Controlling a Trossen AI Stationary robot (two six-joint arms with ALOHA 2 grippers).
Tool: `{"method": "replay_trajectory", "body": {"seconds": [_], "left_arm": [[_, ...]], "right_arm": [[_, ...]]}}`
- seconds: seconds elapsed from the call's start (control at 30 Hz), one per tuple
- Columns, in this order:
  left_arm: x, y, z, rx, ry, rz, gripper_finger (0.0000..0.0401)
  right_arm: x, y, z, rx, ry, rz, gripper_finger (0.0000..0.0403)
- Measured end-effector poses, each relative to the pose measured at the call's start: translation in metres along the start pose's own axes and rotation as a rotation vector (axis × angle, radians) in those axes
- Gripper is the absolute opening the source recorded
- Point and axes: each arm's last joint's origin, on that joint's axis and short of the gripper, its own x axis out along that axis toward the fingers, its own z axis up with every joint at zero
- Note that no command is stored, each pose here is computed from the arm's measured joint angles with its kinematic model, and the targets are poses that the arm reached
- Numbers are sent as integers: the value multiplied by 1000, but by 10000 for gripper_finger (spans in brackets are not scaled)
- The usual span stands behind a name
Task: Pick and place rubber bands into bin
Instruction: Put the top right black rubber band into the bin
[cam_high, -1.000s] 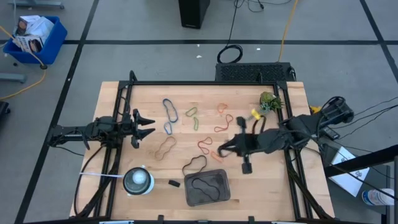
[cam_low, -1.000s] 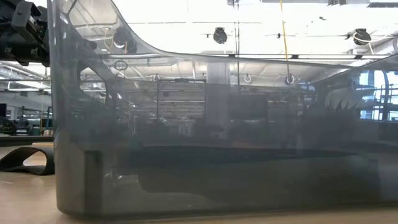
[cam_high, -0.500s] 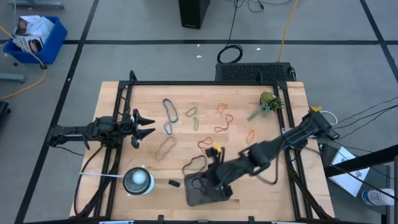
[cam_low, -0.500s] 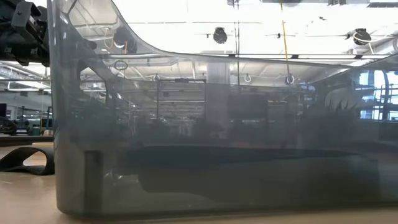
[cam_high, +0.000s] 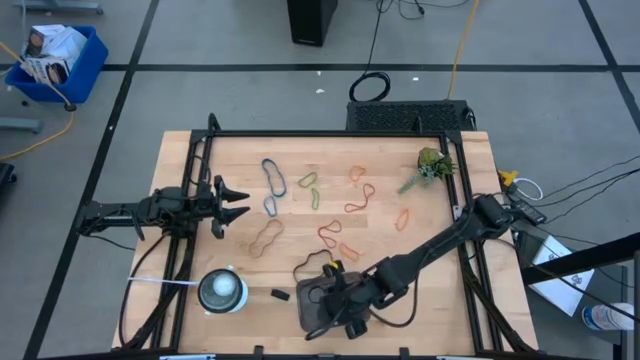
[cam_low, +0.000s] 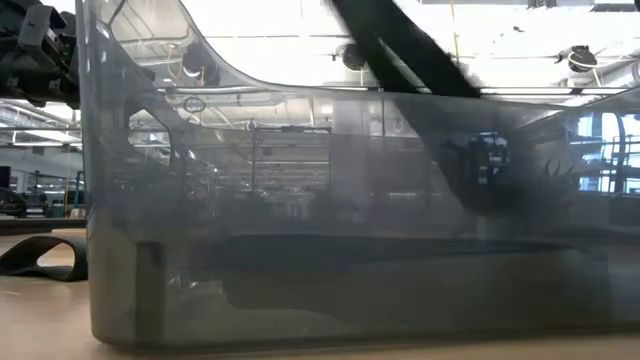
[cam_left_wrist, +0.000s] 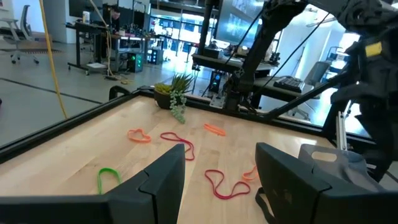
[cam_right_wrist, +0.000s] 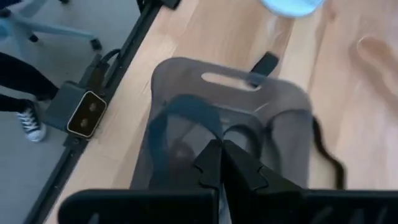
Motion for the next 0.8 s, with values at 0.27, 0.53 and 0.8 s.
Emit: {"method": "replay_trajectory", "body": {"seconds": [0.27,0.53,0.8], "left_arm": [[0,0,-2,2,20,3,202],[0,0,-2,2,19,4,202],[0,0,-2,-1,19,3,202]], "right_arm": [[23,-7,-18,81,124,17,0],[43,-9,-48,155,189,-1,7],[45,-5,-52,168,206,131,32]]}}
